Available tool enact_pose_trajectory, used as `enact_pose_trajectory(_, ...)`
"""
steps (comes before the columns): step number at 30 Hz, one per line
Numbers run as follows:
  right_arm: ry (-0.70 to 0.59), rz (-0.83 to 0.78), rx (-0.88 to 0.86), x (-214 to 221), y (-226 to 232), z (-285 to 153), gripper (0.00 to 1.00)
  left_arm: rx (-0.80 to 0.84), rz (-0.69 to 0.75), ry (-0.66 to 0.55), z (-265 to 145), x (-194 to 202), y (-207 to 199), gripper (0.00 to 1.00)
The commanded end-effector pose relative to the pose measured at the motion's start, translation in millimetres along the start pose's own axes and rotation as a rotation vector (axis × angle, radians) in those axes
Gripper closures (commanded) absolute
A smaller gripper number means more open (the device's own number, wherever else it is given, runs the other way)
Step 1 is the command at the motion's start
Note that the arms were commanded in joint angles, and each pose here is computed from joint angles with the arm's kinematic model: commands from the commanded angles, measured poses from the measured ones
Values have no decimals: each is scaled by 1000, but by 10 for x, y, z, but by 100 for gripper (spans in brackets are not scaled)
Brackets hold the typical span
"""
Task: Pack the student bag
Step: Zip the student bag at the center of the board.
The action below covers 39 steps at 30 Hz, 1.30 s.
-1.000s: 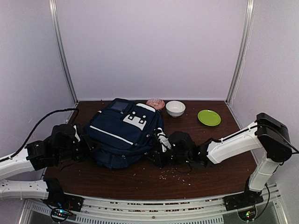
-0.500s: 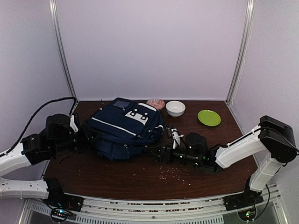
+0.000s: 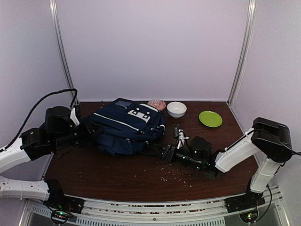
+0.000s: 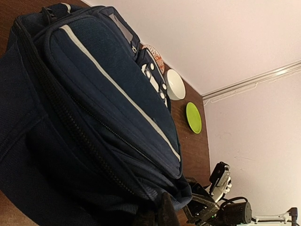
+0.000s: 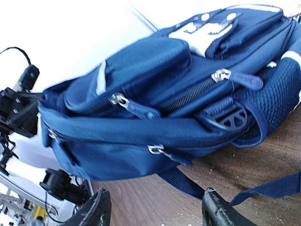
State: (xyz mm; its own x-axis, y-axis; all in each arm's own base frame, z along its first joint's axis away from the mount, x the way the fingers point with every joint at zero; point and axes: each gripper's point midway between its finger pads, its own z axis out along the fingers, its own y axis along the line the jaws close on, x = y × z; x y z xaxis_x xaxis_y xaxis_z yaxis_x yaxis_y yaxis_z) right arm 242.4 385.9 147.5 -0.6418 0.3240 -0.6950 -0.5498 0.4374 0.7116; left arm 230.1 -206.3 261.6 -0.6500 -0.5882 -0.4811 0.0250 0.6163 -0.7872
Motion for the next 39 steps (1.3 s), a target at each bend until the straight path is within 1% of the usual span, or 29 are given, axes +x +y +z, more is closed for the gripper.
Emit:
enact_pose_trajectory(1, 8, -4, -64, 1, 97, 86, 37, 205, -34, -91, -170, -301, -554, 100)
enact_pose_trajectory(7, 31, -10, -23, 38, -94, 221, 40, 204, -39, -81, -166, -265, -511, 100)
enact_pose_trajectory(16, 67, -35, -19, 85, -258, 367, 42, 210, -37, -85, -219, -277, -507, 100)
enact_pose_trajectory(22, 99, -65, -45, 118, -228, 457, 42, 210, -40, -77, -214, -262, -504, 100)
enact_pose_trajectory(31, 132, -163, -97, 153, -155, 519, 41, 211, -38, -67, -209, -240, -501, 100)
enact_pose_trajectory(39, 146, -173, -130, 159, -168, 570, 42, 213, -39, -68, -209, -242, -503, 100)
